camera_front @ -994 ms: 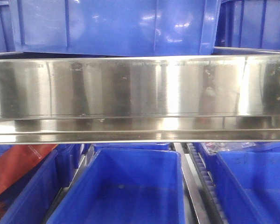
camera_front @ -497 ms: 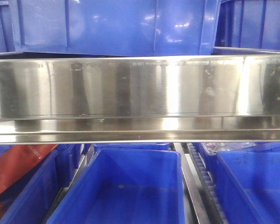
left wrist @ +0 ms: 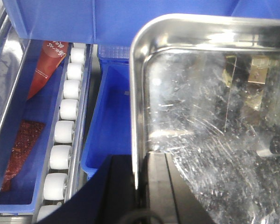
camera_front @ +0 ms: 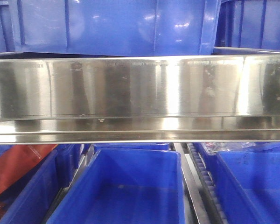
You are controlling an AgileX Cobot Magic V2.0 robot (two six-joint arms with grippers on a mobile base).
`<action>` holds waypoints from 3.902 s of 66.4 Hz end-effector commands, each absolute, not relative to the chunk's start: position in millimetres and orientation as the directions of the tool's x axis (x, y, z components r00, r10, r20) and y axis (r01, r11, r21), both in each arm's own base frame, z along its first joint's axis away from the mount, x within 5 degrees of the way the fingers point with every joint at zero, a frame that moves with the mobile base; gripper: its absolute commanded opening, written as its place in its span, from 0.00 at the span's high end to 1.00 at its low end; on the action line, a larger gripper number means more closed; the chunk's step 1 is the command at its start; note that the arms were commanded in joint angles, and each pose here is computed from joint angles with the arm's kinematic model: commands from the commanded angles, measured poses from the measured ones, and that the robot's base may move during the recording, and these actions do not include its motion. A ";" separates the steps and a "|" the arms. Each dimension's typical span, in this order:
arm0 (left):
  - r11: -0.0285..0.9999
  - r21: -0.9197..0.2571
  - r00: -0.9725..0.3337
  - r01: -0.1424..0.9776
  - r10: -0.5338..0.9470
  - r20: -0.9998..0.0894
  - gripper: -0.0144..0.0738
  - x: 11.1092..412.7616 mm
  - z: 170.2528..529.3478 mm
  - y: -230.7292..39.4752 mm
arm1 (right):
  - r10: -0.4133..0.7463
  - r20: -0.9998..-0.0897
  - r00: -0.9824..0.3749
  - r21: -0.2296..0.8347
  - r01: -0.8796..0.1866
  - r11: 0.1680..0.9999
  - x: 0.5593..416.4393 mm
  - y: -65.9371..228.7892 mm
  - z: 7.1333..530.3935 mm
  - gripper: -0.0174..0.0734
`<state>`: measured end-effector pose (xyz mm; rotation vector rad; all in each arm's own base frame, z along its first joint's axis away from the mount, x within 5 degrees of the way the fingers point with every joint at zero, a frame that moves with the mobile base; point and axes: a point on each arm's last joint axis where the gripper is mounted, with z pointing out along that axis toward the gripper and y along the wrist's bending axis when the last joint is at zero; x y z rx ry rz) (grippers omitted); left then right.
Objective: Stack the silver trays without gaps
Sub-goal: 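Lift the silver tray off the shelf with both grippers, then hold the tray in both grippers while driving to the other shelf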
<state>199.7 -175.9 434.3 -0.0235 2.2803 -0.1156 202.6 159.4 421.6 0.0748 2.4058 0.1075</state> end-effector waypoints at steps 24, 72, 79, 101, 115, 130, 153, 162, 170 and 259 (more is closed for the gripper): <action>0.988 -0.126 -0.631 0.090 -0.041 -0.774 0.86 199.0 435.7 -186.5 | 0.086 -0.700 -0.709 0.162 -0.041 0.986 203.4 167.7 426.8 0.82; 0.988 -0.126 -0.631 0.090 -0.041 -0.774 0.86 199.0 435.7 -186.5 | 0.086 -0.700 -0.709 0.162 -0.041 0.986 203.4 167.7 426.8 0.82; 0.988 -0.126 -0.631 0.090 -0.041 -0.774 0.86 199.0 435.7 -186.5 | 0.086 -0.700 -0.709 0.162 -0.041 0.986 203.4 167.7 426.8 0.82; 0.988 -0.126 -0.631 0.090 -0.041 -0.774 0.86 199.0 435.7 -186.5 | 0.086 -0.701 -0.708 0.164 -0.043 0.986 203.4 167.9 427.0 0.82; 0.988 -0.126 -0.631 0.090 -0.041 -0.774 0.86 199.0 435.7 -186.5 | 0.086 -0.701 -0.708 0.164 -0.043 0.986 203.4 167.9 427.0 0.82; 0.988 -0.126 -0.631 0.090 -0.041 -0.774 0.86 199.0 435.7 -186.5 | 0.086 -0.701 -0.708 0.164 -0.043 0.986 203.4 167.9 427.0 0.82; 0.988 -0.126 -0.631 0.090 -0.041 -0.774 0.86 199.0 435.7 -186.5 | 0.086 -0.701 -0.708 0.164 -0.043 0.986 203.4 167.9 427.0 0.82; 0.988 -0.126 -0.631 0.090 -0.041 -0.774 0.86 199.0 435.7 -186.5 | 0.086 -0.701 -0.708 0.164 -0.043 0.986 203.4 167.9 427.0 0.82; 0.988 -0.126 -0.631 0.090 -0.041 -0.774 0.86 199.0 435.7 -186.5 | 0.086 -0.701 -0.708 0.164 -0.043 0.986 203.4 167.9 427.0 0.82; 0.988 -0.128 -0.631 0.092 -0.041 -0.775 0.86 199.0 435.9 -186.7 | 0.086 -0.701 -0.708 0.164 -0.043 0.986 203.4 167.9 427.0 0.82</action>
